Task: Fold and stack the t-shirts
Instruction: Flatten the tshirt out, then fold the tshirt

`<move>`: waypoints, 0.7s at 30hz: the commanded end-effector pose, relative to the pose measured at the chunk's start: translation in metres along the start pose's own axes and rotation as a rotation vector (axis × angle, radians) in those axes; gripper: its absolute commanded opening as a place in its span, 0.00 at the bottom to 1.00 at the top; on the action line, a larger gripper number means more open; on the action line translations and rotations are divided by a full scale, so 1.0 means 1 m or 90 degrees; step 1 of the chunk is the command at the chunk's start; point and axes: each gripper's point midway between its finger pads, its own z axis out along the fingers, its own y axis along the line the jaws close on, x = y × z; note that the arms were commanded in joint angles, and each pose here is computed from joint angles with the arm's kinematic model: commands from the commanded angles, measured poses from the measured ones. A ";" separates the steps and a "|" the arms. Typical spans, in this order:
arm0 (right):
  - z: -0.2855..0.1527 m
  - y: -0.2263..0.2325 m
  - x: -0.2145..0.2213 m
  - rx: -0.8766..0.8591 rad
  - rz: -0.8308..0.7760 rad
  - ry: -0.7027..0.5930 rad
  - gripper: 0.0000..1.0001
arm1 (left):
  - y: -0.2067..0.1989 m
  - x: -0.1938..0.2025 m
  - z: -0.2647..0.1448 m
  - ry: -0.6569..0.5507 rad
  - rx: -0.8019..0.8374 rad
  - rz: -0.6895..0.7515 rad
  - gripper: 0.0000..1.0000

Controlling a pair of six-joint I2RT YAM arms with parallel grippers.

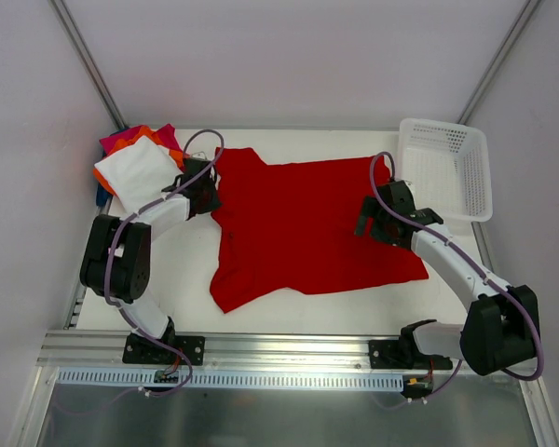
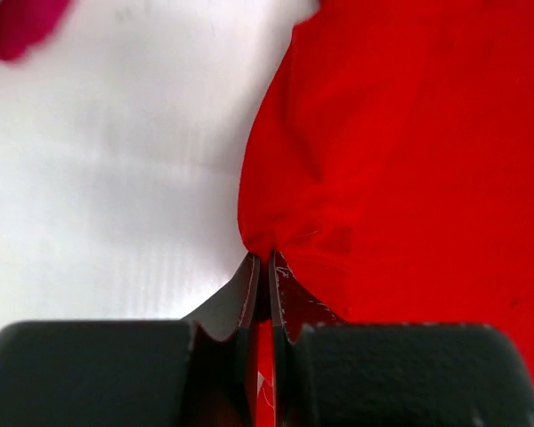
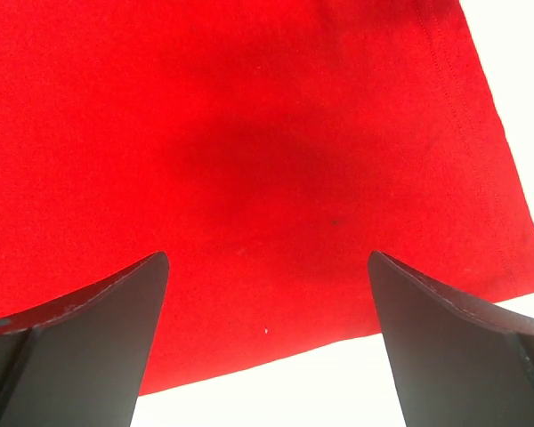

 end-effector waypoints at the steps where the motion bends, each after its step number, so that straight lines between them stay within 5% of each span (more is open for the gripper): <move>1: 0.001 -0.003 -0.001 0.010 -0.019 -0.003 0.99 | 0.010 -0.038 -0.015 -0.050 -0.030 0.051 0.00; 18: 0.012 0.001 0.004 0.019 -0.046 0.029 0.99 | 0.072 -0.070 0.021 -0.010 -0.169 0.088 0.05; 20: 0.014 0.002 0.005 0.018 -0.047 0.033 0.99 | 0.079 -0.068 0.024 0.006 -0.181 0.084 0.39; 21: 0.015 0.002 0.006 0.018 -0.048 0.035 0.99 | 0.089 -0.068 0.027 0.009 -0.206 0.070 0.70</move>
